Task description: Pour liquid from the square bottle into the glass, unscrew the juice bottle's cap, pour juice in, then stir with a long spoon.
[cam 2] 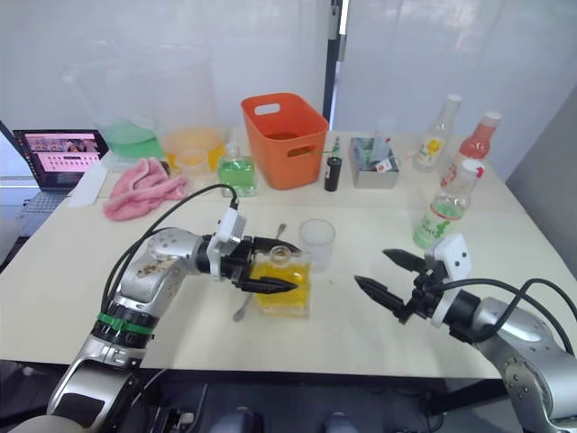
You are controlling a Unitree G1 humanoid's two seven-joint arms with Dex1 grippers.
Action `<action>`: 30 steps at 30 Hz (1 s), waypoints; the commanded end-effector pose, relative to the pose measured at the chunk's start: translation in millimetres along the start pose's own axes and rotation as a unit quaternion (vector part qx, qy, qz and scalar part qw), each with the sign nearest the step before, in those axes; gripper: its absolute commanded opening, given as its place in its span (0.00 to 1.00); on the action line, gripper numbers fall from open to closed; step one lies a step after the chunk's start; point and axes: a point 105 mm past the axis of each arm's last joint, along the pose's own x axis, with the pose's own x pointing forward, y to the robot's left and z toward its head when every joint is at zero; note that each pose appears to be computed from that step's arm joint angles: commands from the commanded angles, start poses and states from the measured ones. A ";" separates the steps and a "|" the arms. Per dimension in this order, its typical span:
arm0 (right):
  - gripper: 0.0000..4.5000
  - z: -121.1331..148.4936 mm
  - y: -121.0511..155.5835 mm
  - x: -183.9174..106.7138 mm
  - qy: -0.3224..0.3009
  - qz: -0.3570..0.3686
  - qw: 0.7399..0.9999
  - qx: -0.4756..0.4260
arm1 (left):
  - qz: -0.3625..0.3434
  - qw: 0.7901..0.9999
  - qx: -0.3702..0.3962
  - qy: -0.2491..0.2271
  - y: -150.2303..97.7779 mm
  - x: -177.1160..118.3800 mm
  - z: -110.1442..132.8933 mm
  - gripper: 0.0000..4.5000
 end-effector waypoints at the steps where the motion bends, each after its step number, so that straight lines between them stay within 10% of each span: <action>1: 1.00 3.6 -1.5 2.2 0.002 -0.002 1.000 -0.013 | 0.005 0.999 0.041 -0.035 1.3 -5.0 29.4 0.65; 18: 1.00 14.2 12.1 12.3 -0.014 0.025 1.000 -0.011 | 0.119 0.988 0.093 0.027 60.7 -58.9 54.9 0.65; 30: 1.00 21.7 16.3 12.6 -0.034 0.016 0.999 -0.015 | 0.221 0.942 0.249 0.052 123.4 -16.3 60.8 0.65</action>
